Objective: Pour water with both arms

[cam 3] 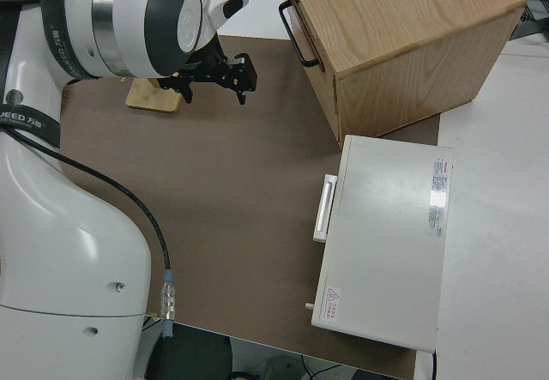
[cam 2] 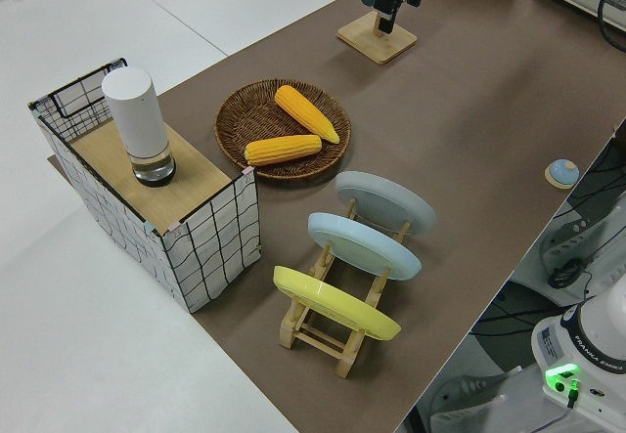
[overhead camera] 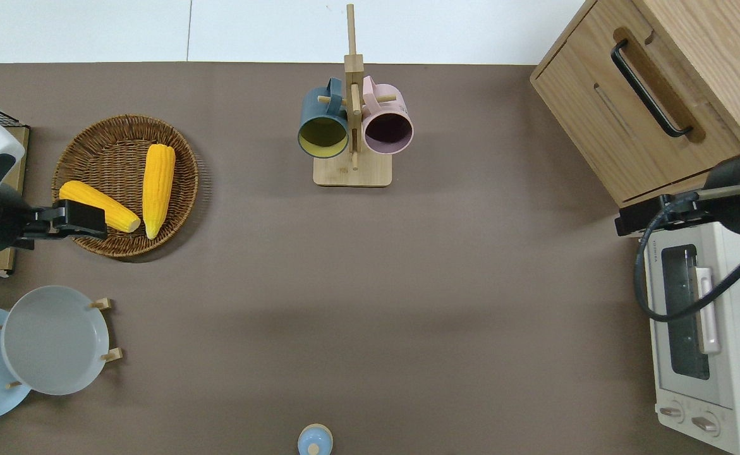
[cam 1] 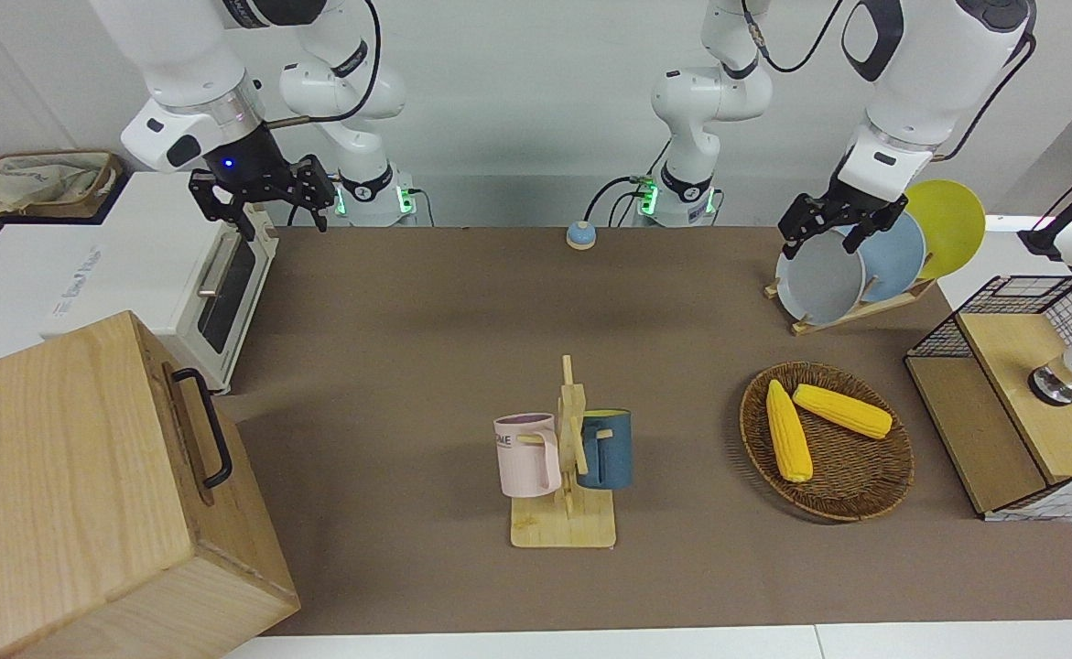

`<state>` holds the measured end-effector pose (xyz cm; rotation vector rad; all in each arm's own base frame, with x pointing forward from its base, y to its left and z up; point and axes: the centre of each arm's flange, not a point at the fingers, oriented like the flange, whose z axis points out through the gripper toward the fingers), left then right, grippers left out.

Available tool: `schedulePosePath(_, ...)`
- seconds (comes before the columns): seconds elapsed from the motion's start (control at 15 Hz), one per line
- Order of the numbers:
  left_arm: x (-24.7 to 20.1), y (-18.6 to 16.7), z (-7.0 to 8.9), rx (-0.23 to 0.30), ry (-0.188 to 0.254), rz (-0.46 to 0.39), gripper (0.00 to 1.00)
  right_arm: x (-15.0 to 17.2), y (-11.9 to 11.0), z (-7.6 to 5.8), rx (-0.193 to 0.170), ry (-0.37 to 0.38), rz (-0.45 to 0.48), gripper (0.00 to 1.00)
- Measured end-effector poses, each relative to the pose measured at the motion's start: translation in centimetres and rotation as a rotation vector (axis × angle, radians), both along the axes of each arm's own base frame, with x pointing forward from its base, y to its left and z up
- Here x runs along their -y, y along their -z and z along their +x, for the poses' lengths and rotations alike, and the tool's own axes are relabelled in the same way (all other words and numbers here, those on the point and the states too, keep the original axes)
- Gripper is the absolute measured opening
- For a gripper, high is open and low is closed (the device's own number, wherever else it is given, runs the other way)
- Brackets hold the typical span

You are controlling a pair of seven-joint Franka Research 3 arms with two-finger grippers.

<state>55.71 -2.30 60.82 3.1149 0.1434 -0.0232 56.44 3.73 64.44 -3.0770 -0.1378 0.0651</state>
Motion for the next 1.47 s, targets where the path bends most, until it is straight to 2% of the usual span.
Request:
schedulePosePath(0.87, -0.7, -0.1, 0.1, 0.002, -0.005, 0.0, 1.0, -0.8, -0.1, 0.0, 0.007, -0.02, 0.003, 0.99)
schedulePosePath(1.0, -1.1, -0.2, 0.1, 0.007, 0.015, 0.0, 1.0, -1.4, 0.0, 0.2, 0.02, -0.033, 0.006, 0.99)
schedulePosePath(1.2, -2.9, -0.5, 0.1, 0.014, 0.034, 0.0, 1.0, -4.6, 1.0, 0.7, 0.024, -0.091, 0.011, 0.99)
schedulePosePath(1.33, -5.1, -0.8, 0.1, 0.021, 0.052, 0.0, 1.0, -7.7, 2.7, 1.0, 0.014, -0.142, 0.014, 0.99)
schedulePosePath(1.47, -7.8, -0.9, 0.1, 0.036, 0.074, 0.004, 1.0, -11.1, 4.8, 1.7, 0.029, -0.185, 0.02, 0.99)
